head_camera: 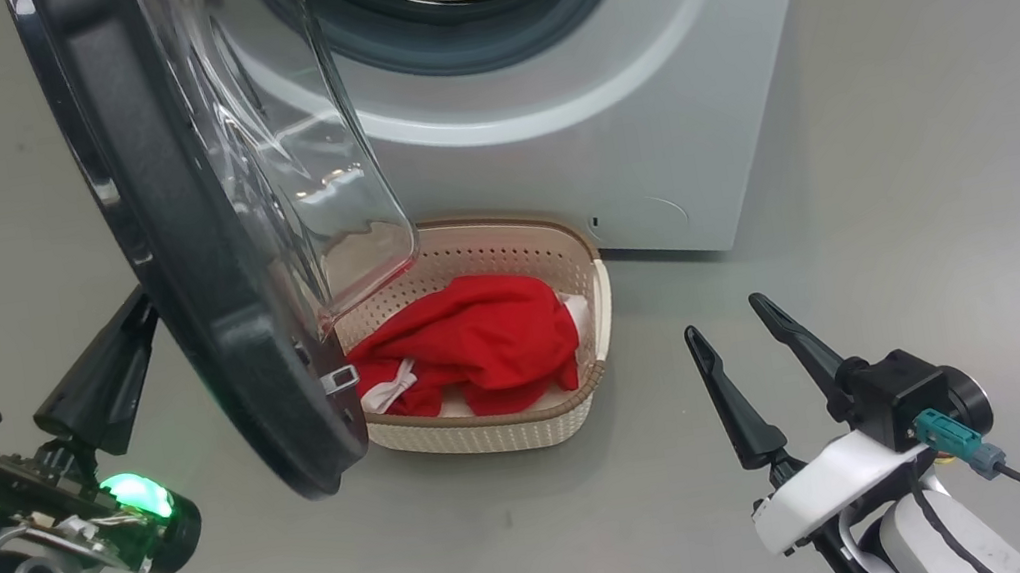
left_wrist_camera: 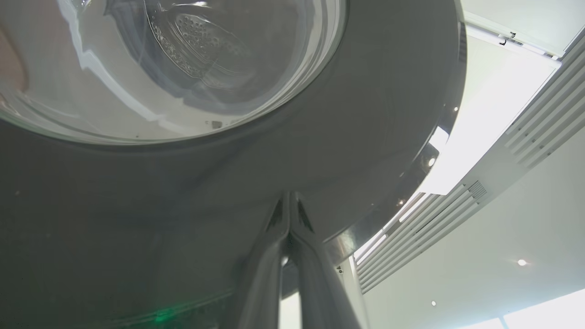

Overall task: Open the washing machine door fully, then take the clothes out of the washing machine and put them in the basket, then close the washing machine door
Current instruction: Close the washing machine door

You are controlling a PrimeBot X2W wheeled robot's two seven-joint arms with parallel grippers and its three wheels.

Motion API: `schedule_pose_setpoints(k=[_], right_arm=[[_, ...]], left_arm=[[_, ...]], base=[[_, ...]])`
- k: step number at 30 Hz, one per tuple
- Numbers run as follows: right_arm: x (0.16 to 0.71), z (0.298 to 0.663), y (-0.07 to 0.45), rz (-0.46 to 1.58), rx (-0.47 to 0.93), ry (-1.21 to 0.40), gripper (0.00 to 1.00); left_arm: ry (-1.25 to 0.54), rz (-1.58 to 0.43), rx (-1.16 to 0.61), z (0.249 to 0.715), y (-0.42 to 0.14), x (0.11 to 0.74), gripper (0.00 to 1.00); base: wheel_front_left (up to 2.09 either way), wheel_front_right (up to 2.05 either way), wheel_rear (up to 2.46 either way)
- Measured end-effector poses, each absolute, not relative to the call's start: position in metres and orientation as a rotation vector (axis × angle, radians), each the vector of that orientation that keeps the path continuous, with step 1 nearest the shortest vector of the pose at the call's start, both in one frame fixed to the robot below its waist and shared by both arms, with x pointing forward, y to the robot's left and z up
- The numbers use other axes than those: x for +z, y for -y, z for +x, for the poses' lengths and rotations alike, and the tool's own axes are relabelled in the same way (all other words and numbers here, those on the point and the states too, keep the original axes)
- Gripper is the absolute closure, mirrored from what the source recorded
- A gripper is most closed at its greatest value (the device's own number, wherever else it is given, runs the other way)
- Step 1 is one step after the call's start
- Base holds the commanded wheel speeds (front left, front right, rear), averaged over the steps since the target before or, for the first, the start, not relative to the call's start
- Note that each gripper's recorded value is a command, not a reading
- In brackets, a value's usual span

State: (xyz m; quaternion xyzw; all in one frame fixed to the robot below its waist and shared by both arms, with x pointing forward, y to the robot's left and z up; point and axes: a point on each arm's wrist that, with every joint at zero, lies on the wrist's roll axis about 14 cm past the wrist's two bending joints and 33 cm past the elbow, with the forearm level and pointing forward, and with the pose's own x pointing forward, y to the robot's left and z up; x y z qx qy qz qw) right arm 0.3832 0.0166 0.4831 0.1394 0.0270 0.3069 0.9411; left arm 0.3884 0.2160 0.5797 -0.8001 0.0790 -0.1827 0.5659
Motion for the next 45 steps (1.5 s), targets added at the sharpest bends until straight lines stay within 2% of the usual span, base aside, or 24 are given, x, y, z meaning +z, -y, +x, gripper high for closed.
schedule_pose_setpoints(k=[24, 45], right_arm=[[0.474, 0.403, 0.060, 0.268, 0.395, -0.048, 0.00], [0.466, 0.397, 0.129, 0.257, 0.183, -0.060, 0.00]], left_arm=[[-0.455, -1.929, -0.524, 0.445, -0.115, 0.549, 1.00], [-0.525, -1.973, -0.523, 0.509, -0.046, 0.536, 1.00]], base=[[0.00, 0.00, 0.00], [0.00, 0.00, 0.00]])
